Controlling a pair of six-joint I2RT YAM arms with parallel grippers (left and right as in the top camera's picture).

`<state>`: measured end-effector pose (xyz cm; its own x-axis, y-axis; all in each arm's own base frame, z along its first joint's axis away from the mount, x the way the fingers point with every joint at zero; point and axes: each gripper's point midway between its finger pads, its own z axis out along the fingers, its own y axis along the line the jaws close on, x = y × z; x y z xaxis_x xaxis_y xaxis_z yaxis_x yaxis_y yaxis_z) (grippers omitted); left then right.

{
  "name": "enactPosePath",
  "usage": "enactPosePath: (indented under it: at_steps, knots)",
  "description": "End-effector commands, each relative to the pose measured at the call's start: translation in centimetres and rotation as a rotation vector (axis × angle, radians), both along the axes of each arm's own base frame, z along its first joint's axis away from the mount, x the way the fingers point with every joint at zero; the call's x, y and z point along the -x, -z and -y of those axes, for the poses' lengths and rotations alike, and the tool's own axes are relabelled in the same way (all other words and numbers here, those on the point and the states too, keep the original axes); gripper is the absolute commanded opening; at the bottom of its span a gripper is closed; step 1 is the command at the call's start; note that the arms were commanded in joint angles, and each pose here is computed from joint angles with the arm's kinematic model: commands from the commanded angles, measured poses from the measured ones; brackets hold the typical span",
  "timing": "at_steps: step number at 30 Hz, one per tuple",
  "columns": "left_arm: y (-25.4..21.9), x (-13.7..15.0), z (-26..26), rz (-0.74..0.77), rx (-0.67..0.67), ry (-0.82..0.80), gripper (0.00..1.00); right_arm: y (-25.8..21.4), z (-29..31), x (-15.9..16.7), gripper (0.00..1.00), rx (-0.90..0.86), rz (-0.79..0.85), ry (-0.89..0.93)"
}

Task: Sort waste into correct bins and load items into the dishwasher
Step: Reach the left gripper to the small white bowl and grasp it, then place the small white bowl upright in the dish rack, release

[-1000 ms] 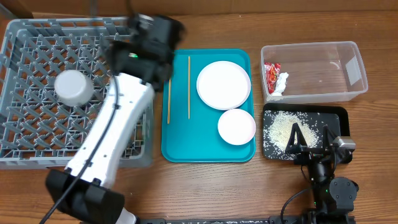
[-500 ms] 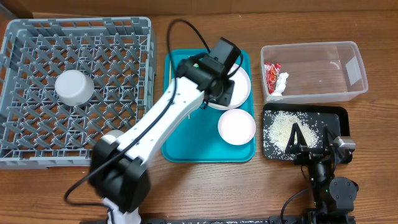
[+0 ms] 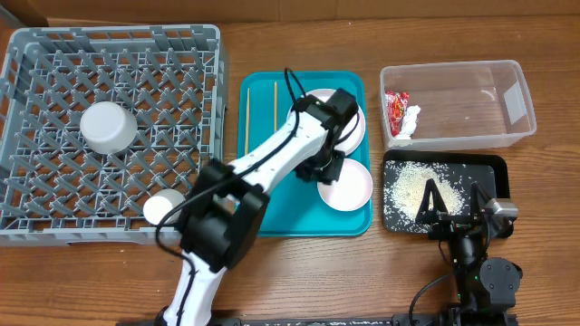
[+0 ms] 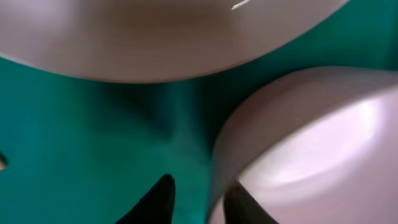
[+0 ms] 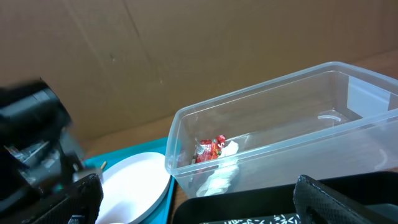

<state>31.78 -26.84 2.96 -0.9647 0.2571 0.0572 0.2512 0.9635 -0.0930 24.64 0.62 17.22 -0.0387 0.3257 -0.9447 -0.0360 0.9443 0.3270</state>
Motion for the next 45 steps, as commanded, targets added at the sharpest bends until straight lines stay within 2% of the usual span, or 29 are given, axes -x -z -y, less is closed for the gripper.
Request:
enactPosePath:
  at_steps: [1,4,5,9,10,11,14,18,23,26,28,29,32,36,41,45]
  knots:
    - [1.1,0.1,-0.6,-0.019,-0.033,-0.011,0.21,0.1,0.2,0.0,1.00,0.000,0.006,0.009]
    - [-0.3,-0.5,-0.5,0.024,-0.015,-0.013,0.20,0.1,0.2,0.0,1.00,0.000,0.006,0.009]
    - [-0.8,-0.7,-0.6,0.041,-0.017,-0.013,0.24,0.1,0.2,0.0,1.00,0.000,0.006,0.009]
    - [-2.8,-1.2,-0.9,0.095,-0.009,-0.002,0.54,0.1,0.2,0.0,1.00,0.000,0.006,0.009]
    - [-3.0,-1.1,-0.9,0.098,-0.006,0.001,0.58,0.1,0.2,0.0,1.00,0.000,0.006,0.009]
    - [-3.1,-0.9,-1.0,0.091,-0.009,0.001,0.58,0.1,0.2,0.0,1.00,0.000,0.006,0.009]
    - [-2.6,-0.4,-1.2,0.066,-0.021,0.003,0.47,0.1,0.2,0.0,1.00,0.000,0.006,0.009]
    - [-1.1,0.1,-1.4,0.050,-0.027,0.003,0.37,0.1,0.2,0.0,1.00,0.000,0.006,0.009]
    - [0.1,0.7,-1.9,0.028,-0.034,-0.004,0.40,0.1,0.2,0.0,1.00,0.000,0.006,0.009]
    - [0.2,0.7,-2.0,0.029,-0.034,-0.004,0.23,0.1,0.2,0.0,1.00,0.000,0.006,0.009]
    - [-0.1,0.5,-1.9,0.037,-0.028,-0.005,0.06,0.1,0.2,0.0,1.00,0.000,0.006,0.009]
    - [-0.5,0.2,-1.9,0.044,-0.031,-0.008,0.04,0.1,0.2,0.0,1.00,0.000,0.006,0.009]
    - [-3.5,-1.4,-3.2,0.120,-0.108,-0.012,0.04,0.1,0.2,0.0,1.00,0.000,0.006,0.009]
    - [-11.5,-3.2,-7.5,0.294,-0.283,-0.043,0.04,0.1,0.2,0.0,1.00,0.000,0.006,0.009]
    - [-24.3,-3.8,-22.0,0.588,-0.672,-0.307,0.04,0.1,0.2,0.0,1.00,0.000,0.006,0.009]
    - [-28.2,-3.3,-30.6,0.662,-0.836,-0.523,0.04,0.1,0.2,0.0,1.00,0.000,0.006,0.009]
